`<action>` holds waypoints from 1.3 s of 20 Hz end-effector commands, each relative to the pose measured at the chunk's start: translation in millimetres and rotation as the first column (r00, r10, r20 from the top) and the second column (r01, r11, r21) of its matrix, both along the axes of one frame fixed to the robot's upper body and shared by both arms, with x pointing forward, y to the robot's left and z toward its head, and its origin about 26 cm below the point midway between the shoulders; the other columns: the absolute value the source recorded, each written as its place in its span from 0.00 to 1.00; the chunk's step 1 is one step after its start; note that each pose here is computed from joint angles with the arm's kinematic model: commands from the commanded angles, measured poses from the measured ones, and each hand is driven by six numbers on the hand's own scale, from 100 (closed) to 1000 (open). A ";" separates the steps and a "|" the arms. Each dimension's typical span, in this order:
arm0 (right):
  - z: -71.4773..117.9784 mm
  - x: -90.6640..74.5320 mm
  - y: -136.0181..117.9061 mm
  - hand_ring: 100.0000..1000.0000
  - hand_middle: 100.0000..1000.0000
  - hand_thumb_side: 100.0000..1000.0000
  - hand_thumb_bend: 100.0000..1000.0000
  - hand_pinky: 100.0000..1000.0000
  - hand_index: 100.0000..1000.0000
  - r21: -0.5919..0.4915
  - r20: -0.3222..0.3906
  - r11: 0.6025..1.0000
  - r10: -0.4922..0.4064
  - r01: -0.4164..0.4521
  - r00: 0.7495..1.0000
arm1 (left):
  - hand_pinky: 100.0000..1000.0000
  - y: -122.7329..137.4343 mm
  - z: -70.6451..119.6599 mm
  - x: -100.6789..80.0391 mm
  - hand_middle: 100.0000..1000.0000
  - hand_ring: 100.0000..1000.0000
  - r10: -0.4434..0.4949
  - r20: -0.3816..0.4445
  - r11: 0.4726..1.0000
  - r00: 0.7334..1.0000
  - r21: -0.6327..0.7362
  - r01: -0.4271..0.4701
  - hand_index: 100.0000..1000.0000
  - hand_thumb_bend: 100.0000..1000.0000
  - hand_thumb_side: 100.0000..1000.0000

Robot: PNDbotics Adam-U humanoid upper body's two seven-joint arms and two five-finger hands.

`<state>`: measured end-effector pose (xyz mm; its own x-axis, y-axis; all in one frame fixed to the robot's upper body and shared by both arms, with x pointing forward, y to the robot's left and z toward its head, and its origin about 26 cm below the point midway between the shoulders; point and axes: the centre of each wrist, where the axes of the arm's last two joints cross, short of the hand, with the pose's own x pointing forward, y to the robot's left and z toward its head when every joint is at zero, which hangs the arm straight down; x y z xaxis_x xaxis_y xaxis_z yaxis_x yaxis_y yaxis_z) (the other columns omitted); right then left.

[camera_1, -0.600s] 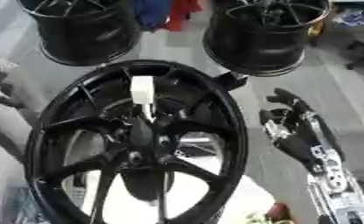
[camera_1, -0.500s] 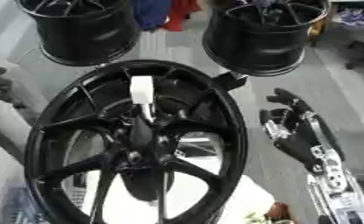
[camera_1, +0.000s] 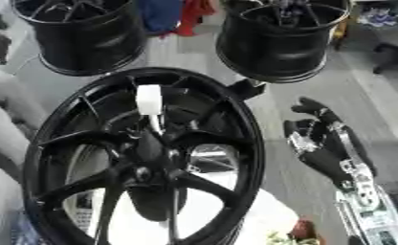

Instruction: Pull the pin out of the wheel hub.

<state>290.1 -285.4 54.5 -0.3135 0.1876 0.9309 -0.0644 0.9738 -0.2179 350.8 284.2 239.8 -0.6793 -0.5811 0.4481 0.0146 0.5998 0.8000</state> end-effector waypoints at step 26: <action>0.3 -0.5 -3.1 0.61 0.75 0.19 0.18 0.60 0.87 -0.039 -0.009 0.999 0.029 -0.030 1.000 | 0.68 -116.8 10.9 76.0 0.80 0.77 -0.243 -0.372 0.611 0.896 0.659 0.439 0.89 0.51 0.54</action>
<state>288.0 -285.4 48.6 -0.2943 0.1976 0.9351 -0.0966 0.9672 -0.2348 426.0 167.4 243.3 -0.8337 -0.5217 0.1810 0.3450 -0.2360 0.9085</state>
